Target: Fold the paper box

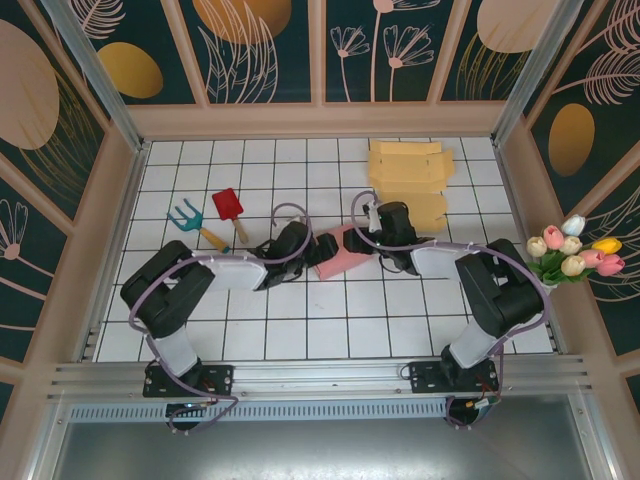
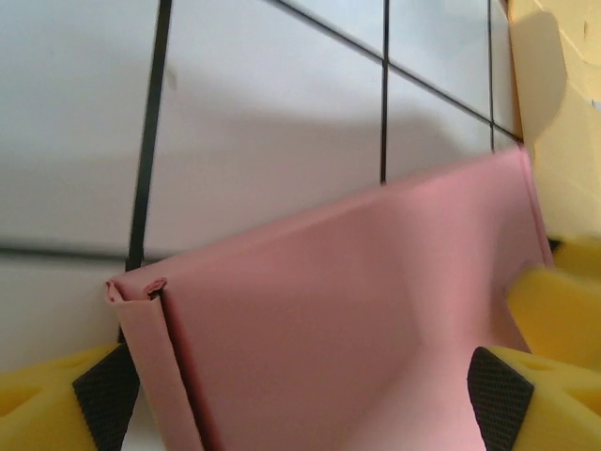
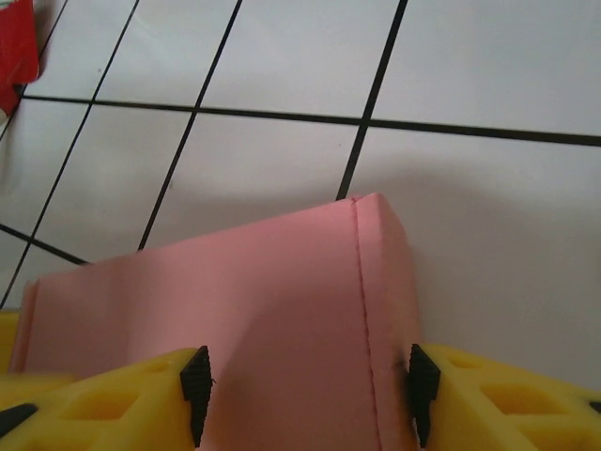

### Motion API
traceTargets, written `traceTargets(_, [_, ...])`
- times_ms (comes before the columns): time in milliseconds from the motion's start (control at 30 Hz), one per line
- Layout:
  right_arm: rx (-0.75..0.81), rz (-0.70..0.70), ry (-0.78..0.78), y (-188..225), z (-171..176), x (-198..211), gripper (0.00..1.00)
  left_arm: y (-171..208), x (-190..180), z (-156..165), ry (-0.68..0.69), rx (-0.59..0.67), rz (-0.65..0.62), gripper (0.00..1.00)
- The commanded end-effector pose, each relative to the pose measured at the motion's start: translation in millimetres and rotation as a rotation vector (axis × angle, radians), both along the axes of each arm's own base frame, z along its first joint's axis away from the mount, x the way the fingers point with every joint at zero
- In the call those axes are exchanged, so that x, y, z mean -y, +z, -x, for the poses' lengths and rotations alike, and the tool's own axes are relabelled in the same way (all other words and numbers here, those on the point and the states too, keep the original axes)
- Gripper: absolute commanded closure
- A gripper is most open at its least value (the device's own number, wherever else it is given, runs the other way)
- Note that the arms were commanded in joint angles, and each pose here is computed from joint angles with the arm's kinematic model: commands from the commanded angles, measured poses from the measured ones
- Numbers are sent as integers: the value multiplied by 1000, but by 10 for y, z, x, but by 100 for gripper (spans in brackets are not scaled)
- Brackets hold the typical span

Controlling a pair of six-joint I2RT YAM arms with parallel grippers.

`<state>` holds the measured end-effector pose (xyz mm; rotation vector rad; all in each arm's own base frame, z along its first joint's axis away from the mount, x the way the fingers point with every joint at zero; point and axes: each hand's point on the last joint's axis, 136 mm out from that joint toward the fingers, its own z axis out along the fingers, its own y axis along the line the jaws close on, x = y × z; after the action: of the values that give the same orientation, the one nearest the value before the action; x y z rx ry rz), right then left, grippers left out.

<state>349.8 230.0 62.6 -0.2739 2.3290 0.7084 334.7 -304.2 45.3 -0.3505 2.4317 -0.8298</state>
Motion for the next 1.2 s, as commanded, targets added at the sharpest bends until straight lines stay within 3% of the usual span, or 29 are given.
traceTargets(0, [30, -99, 21, 187, -58, -174, 41, 151, 29, -305, -48, 32, -9, 8])
traceTargets(167, [68, -184, -43, 405, -351, -286, 42, 385, -89, -723, -14, 82, -27, 8])
traceTargets(333, [83, -242, -87, 484, -728, -456, 43, 324, -346, -1076, 39, 58, -27, 8])
traceTargets(533, [59, -288, -83, 388, -1096, -738, 46, 191, -832, -1462, 138, 26, -72, 8])
traceTargets(767, [87, -349, -51, 424, -1193, -1008, 48, 171, -1487, -1812, 250, 12, -106, 7])
traceTargets(967, [109, -363, -50, 485, -1086, -1124, 47, 180, -1616, -1796, 256, 3, -64, 8])
traceTargets(1167, [169, -269, -112, 589, -958, -966, 44, 377, -1594, -1495, 274, 24, 7, 8])
